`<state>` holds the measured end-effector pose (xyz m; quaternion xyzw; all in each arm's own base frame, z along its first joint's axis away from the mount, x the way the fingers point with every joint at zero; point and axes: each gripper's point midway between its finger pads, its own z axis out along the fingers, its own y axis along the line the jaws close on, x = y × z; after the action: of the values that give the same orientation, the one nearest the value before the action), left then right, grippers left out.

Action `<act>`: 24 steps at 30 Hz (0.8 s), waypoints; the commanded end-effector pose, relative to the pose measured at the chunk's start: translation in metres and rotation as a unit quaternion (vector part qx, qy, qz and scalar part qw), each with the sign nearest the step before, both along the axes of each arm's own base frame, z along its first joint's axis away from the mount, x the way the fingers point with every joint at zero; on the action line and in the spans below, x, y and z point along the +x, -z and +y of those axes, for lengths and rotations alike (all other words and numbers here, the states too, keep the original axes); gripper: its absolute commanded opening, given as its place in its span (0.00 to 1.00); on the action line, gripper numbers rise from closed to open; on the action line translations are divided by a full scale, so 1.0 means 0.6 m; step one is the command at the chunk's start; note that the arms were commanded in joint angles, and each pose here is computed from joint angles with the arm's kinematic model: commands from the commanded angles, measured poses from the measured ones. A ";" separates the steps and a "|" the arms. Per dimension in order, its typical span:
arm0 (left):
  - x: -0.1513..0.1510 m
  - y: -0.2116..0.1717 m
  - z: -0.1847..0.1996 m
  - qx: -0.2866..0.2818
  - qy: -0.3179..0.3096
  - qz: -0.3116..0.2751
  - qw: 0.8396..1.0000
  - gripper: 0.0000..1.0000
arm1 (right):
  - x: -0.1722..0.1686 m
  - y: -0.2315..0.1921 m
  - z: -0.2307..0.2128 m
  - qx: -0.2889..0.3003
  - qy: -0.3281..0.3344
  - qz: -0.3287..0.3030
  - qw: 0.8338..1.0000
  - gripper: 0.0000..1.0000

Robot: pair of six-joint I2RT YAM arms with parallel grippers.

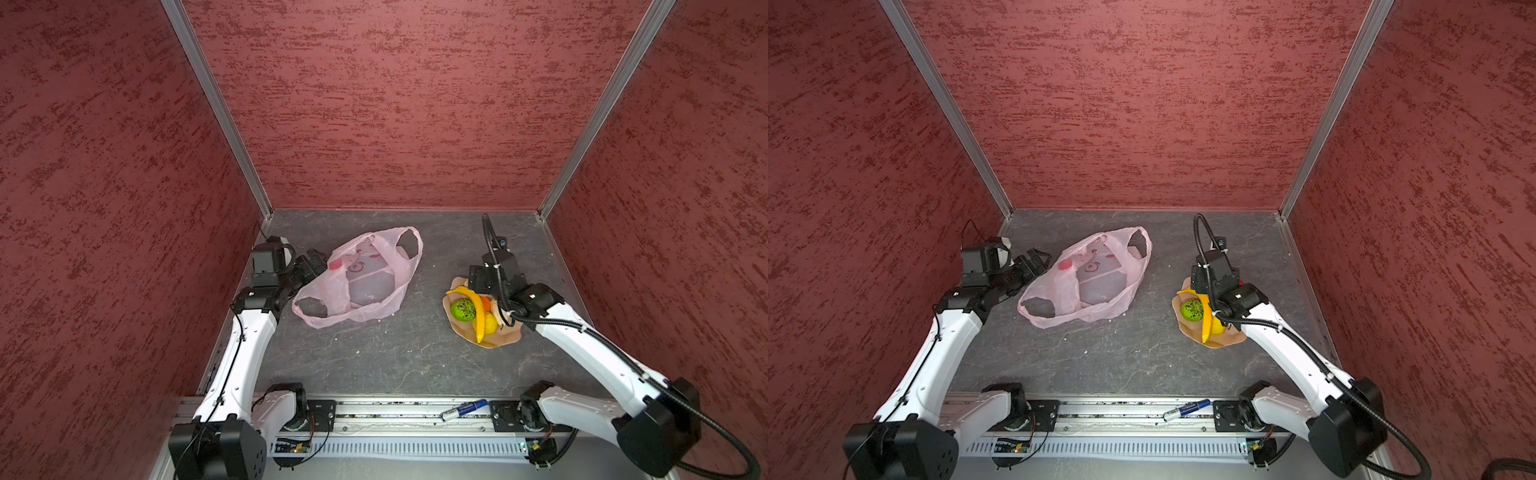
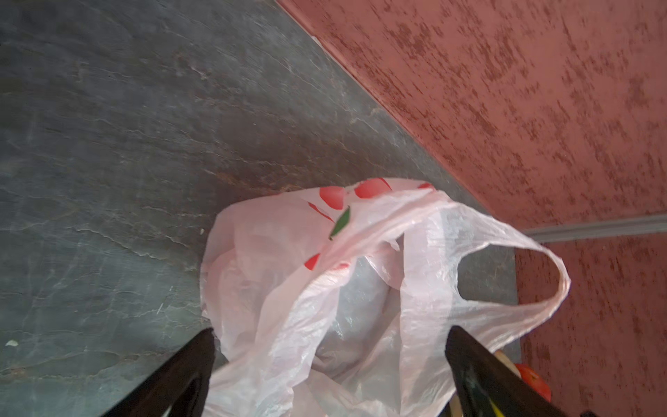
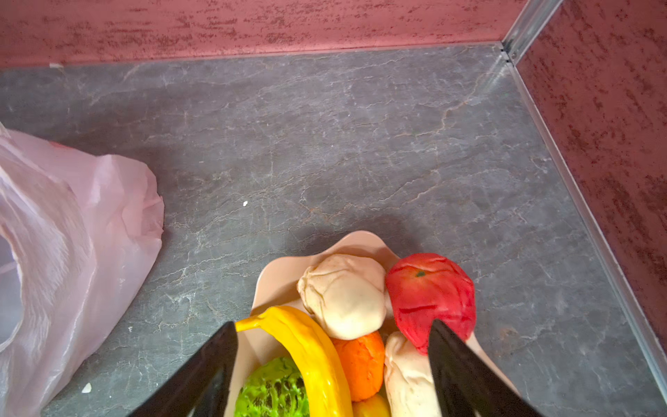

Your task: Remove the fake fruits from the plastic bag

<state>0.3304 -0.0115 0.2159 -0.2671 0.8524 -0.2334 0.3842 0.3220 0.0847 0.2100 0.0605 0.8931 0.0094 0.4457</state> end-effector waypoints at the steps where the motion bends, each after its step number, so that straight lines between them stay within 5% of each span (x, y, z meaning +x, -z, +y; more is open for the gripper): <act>1: 0.009 -0.004 0.016 -0.023 -0.018 -0.011 1.000 1.00 | 0.004 -0.027 -0.015 0.049 0.010 -0.039 0.998 0.90; 11: -0.005 0.019 0.039 0.040 -0.038 -0.024 0.998 1.00 | 0.011 -0.016 -0.086 0.089 0.056 -0.056 0.993 0.95; 24: -0.009 0.044 -0.001 0.141 0.013 -0.055 0.988 1.00 | -0.025 0.048 -0.185 0.112 0.165 -0.028 0.980 0.95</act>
<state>0.3214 -0.0136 0.1829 -0.2126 0.8608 -0.1621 0.4332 0.3123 -0.0183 0.1888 0.2304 0.8571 0.0322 0.4597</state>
